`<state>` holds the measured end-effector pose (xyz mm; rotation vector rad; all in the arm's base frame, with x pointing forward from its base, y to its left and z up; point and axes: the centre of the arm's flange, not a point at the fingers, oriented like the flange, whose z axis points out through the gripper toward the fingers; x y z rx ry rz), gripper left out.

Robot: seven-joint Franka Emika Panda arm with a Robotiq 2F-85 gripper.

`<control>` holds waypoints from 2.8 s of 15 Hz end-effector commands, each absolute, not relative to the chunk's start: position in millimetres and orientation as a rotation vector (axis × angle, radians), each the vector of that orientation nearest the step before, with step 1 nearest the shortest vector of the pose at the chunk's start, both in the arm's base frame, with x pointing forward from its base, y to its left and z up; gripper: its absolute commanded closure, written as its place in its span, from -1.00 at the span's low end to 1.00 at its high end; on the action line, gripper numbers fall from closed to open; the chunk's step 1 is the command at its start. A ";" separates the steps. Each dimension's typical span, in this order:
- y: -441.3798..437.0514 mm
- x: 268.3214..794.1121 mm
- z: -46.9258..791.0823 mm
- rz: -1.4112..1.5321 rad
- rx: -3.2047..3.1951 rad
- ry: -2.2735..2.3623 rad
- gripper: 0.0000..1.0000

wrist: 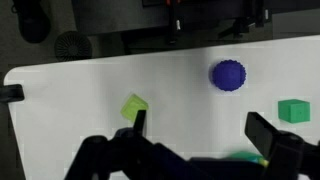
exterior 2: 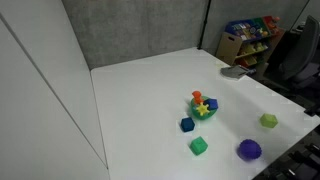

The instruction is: Pick up the blue block and place it in the green bowl

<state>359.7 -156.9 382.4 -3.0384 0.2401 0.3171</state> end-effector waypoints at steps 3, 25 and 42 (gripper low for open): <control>-157.0 359.7 382.4 0.317 -3.038 0.240 -1.00; 48.6 456.1 316.8 0.256 -3.179 0.324 -1.00; 169.1 517.6 187.8 0.082 -3.188 0.227 -1.00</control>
